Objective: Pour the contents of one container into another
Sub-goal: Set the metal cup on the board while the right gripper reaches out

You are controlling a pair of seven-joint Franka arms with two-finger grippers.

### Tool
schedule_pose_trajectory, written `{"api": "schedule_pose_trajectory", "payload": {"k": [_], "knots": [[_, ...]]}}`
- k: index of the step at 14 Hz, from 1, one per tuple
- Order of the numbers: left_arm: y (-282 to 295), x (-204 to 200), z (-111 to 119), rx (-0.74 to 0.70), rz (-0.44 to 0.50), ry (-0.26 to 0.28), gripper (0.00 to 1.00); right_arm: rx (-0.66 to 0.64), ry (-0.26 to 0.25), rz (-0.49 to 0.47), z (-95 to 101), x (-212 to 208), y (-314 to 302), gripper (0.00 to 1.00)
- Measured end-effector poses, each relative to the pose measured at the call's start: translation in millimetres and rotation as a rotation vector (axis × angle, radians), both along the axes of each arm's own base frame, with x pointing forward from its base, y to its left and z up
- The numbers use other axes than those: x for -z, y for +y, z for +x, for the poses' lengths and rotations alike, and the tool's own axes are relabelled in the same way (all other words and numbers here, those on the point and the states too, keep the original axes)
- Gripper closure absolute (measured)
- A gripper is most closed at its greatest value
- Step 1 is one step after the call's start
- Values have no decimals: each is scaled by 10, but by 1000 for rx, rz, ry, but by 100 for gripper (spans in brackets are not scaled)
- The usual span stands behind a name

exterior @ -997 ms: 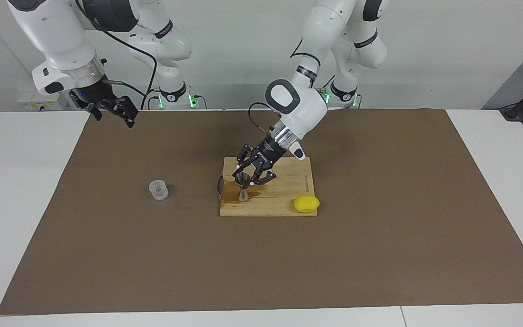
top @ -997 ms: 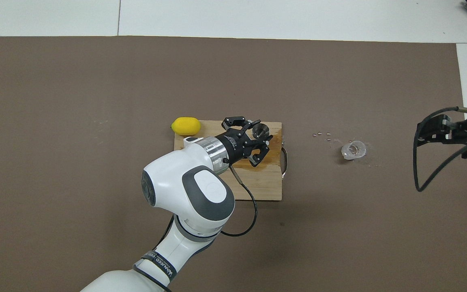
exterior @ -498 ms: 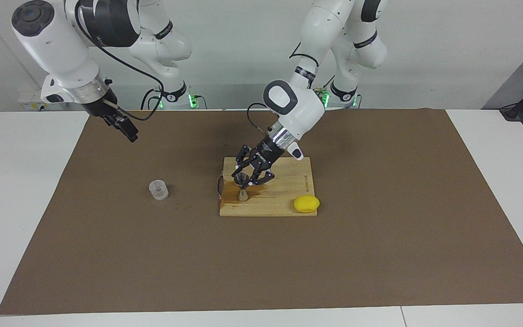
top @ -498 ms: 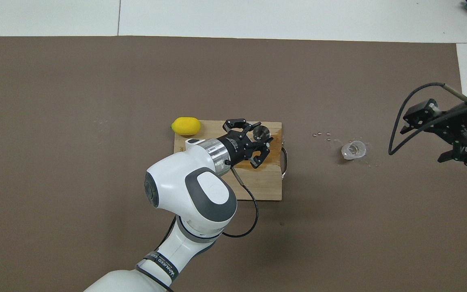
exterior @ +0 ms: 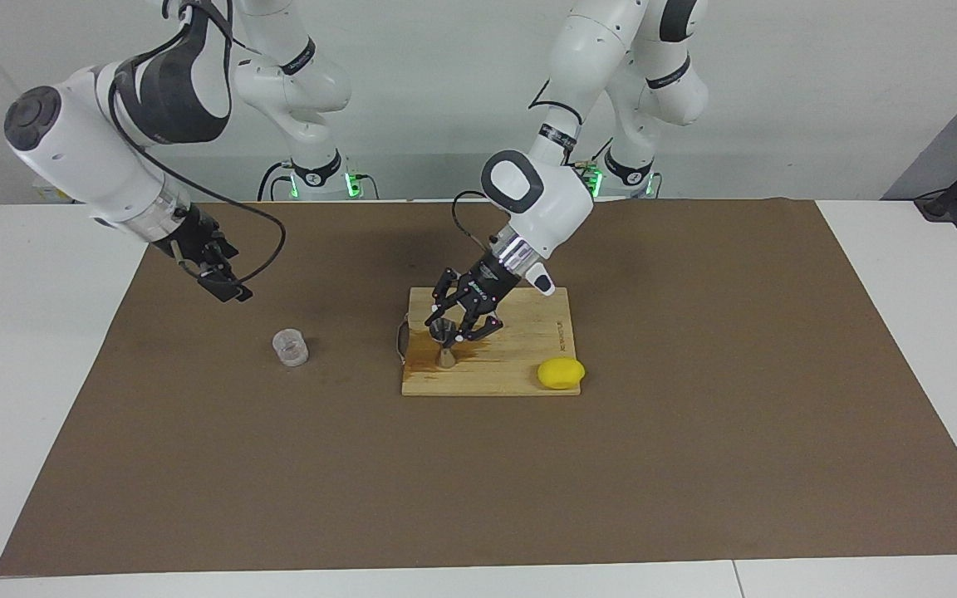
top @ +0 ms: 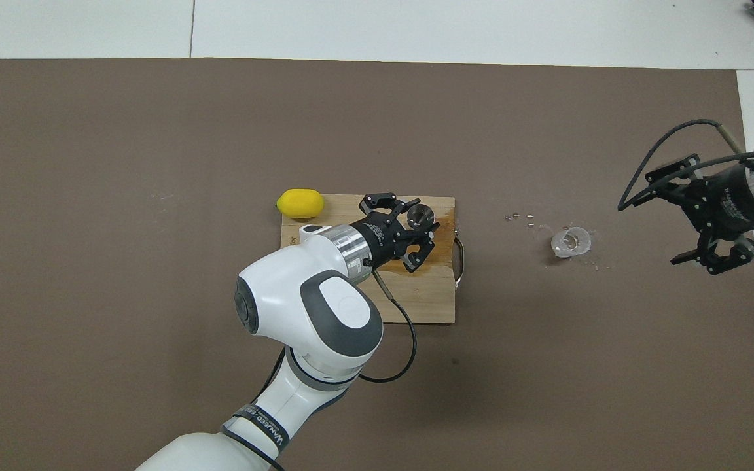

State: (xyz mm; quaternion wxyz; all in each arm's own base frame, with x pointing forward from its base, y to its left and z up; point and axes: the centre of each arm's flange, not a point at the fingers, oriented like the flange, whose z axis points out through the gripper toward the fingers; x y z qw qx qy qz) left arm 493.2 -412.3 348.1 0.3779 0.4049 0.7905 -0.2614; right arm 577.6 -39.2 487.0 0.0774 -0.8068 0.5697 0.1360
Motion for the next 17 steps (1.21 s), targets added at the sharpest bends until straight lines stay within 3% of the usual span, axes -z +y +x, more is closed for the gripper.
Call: {"api": "schedule_pose_trajectory", "payload": {"k": [4, 8, 13, 15, 17], "knots": [[0, 0, 0, 0, 0, 0, 49, 153, 41, 77, 222, 548, -64, 0], [0, 1, -1, 0, 0, 0, 49, 274, 51, 156, 232, 982, -243, 0], [4, 5, -2, -1, 2, 0, 0, 295, 36, 210, 137, 1499, -363, 0], [1, -139, 12, -4, -15, -18, 0, 277, 33, 251, 62, 1697, -540, 0], [86, -528, 60, -20, -55, -64, 0, 271, 34, 286, -12, 1887, -695, 0]]}}
